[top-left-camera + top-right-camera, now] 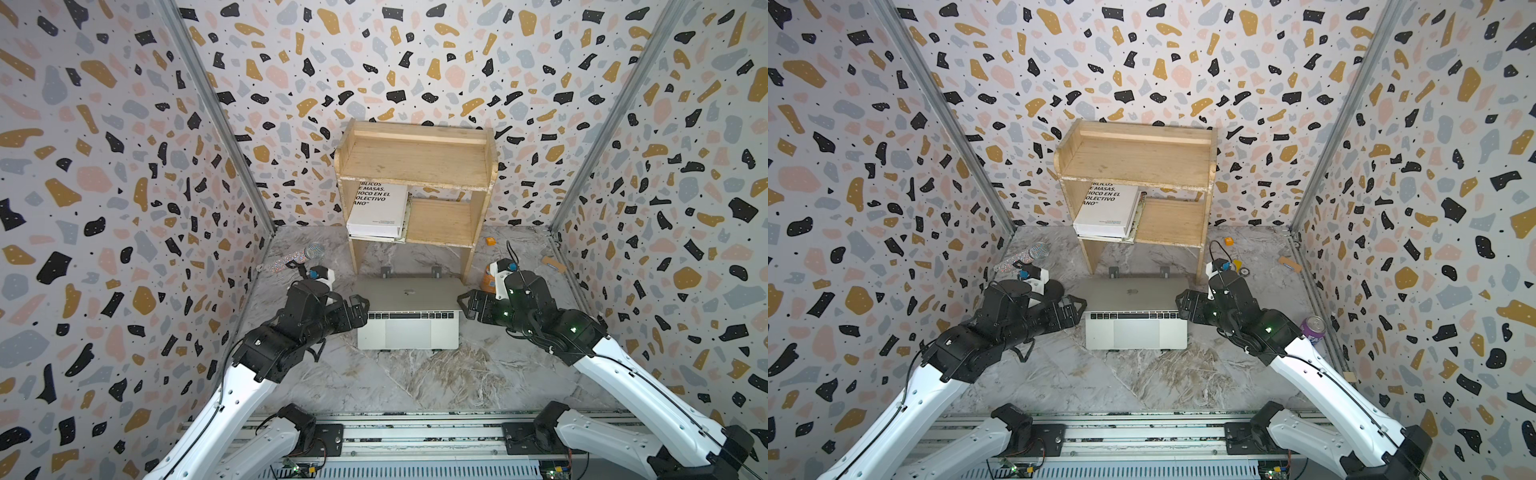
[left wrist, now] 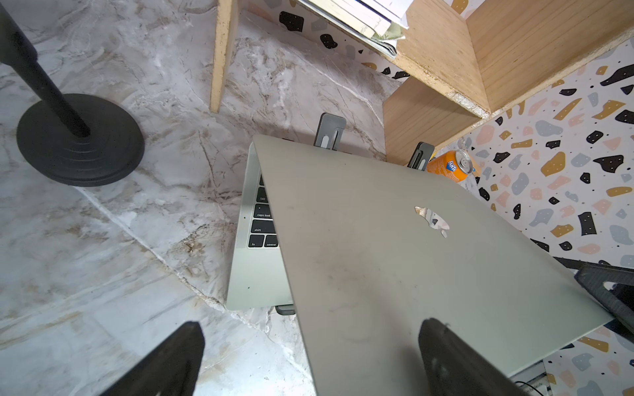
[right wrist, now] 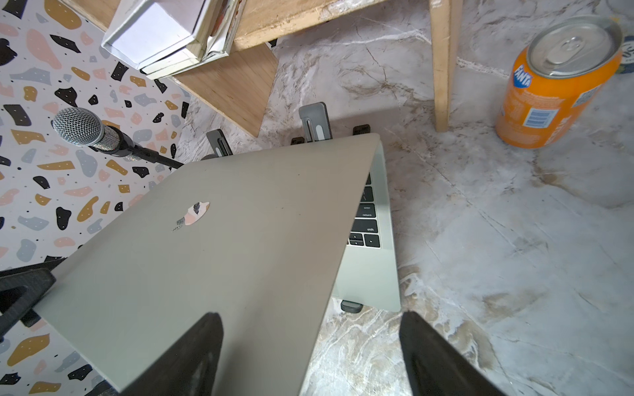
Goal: Close the laptop lid and set it aside
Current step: Close the lid of the laptop.
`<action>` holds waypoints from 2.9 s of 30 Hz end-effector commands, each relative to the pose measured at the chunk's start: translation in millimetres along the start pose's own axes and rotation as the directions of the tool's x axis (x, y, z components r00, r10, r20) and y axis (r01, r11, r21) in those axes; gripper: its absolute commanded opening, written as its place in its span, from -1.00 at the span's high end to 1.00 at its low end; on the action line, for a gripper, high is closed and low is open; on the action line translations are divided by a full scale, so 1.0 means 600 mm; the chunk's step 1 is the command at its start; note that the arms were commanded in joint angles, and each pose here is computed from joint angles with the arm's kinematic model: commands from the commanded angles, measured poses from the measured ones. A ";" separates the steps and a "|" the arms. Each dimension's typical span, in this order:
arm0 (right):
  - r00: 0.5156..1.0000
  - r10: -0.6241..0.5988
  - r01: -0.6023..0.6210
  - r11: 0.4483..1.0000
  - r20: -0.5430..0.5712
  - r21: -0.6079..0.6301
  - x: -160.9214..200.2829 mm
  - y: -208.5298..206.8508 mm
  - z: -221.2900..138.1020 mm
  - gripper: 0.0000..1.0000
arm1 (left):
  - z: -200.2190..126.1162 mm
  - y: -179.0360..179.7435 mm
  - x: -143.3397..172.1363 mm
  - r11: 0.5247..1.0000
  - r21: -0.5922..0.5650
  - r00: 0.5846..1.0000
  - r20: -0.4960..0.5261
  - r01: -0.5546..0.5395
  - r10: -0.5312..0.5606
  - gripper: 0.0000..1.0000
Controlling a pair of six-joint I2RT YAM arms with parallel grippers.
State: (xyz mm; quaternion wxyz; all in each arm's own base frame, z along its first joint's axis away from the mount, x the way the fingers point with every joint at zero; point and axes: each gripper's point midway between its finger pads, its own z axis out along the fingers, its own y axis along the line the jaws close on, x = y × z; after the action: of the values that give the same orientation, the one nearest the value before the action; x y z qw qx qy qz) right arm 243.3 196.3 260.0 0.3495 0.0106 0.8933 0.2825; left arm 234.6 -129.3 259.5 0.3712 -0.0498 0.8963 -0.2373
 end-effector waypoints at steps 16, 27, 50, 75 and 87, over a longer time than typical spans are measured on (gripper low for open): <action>0.999 0.007 -0.005 1.000 -0.054 0.028 0.049 -0.028 -0.003 -0.70 | 0.004 0.034 0.053 0.999 -0.033 0.999 -0.052 0.008 -0.010 -0.98; 0.998 0.011 -0.008 0.999 -0.070 0.037 0.068 -0.038 0.005 -0.70 | 0.015 0.044 0.072 0.999 -0.038 0.997 -0.071 0.017 -0.020 -0.98; 0.995 0.026 -0.020 0.998 -0.096 0.059 0.101 -0.060 0.023 -0.70 | 0.037 0.063 0.102 0.998 -0.057 0.995 -0.093 0.037 -0.042 -0.98; 0.992 0.009 0.005 0.994 -0.126 0.109 0.121 -0.082 0.060 -0.74 | 0.084 0.089 0.127 0.994 -0.103 0.992 -0.116 0.040 -0.052 -0.98; 0.990 0.003 0.015 0.993 -0.143 0.121 0.128 -0.087 0.076 -0.75 | 0.100 0.094 0.131 0.993 -0.117 0.991 -0.122 0.035 -0.049 -0.98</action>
State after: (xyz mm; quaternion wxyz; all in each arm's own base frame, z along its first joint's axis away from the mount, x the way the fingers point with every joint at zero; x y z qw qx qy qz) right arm 221.5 192.6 160.8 0.2780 0.0143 0.9313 0.2349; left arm 222.7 -126.7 153.8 0.3038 -0.0718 0.9266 -0.2100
